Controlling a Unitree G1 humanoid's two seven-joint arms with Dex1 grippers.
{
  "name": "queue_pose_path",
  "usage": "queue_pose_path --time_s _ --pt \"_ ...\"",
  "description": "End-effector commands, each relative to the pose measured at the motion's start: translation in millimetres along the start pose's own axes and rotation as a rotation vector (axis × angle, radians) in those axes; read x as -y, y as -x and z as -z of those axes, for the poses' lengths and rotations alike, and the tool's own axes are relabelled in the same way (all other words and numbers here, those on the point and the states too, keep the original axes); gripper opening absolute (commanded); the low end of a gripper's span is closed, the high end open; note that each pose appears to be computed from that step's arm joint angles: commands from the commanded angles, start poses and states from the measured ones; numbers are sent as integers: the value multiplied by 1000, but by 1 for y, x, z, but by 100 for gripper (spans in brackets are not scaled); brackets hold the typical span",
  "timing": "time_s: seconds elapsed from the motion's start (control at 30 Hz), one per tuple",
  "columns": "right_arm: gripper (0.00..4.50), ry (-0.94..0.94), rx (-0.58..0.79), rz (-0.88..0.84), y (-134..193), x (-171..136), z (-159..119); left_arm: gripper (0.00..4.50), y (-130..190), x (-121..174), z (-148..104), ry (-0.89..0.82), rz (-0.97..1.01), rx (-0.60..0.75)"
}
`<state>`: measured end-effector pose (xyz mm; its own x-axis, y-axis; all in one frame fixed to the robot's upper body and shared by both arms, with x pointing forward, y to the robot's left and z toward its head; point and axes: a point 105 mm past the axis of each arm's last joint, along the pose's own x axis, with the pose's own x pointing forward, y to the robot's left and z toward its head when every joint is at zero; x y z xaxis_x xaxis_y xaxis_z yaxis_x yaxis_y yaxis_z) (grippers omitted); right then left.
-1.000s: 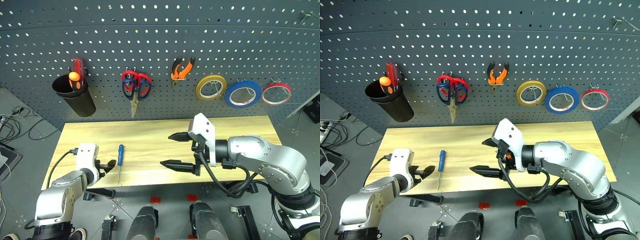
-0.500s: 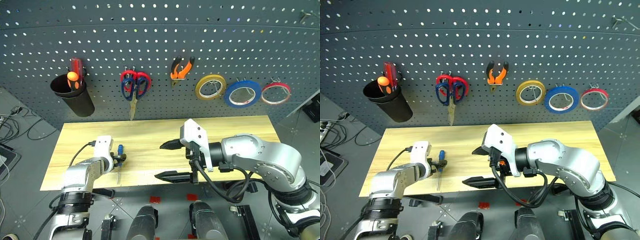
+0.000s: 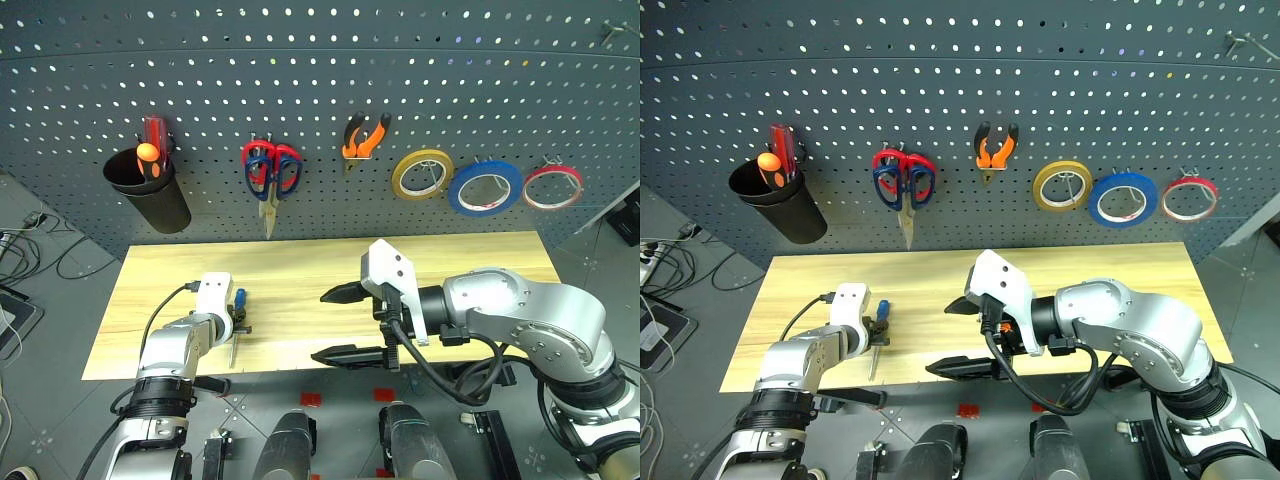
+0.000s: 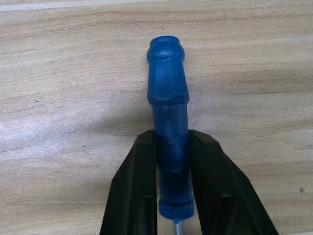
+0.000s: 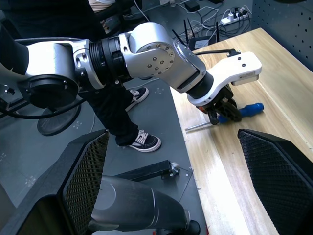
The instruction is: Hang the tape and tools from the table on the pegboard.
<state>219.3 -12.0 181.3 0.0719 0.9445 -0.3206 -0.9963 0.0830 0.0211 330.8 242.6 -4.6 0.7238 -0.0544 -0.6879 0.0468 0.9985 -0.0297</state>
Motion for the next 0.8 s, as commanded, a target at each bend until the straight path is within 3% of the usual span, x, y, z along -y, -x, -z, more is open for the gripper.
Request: queue_pose_path --time_s 0.03,0.2,0.33,0.47,0.67,0.8 --pt "450 60 38 24 5 2 -13 60 14 0 -18 -40 38 144" --pt "450 145 72 89 11 11 -27 60 80 -22 -66 -231 -85 518" --pt "450 219 135 131 17 15 -48 60 134 -32 -89 -331 -187 717" --pt "450 292 205 167 24 21 -73 60 173 -24 -101 -353 -214 831" --pt "450 306 303 173 38 27 -100 60 208 -7 -127 -353 -211 988" --pt "450 296 367 200 43 32 -113 60 230 -19 -163 -320 -276 1108"
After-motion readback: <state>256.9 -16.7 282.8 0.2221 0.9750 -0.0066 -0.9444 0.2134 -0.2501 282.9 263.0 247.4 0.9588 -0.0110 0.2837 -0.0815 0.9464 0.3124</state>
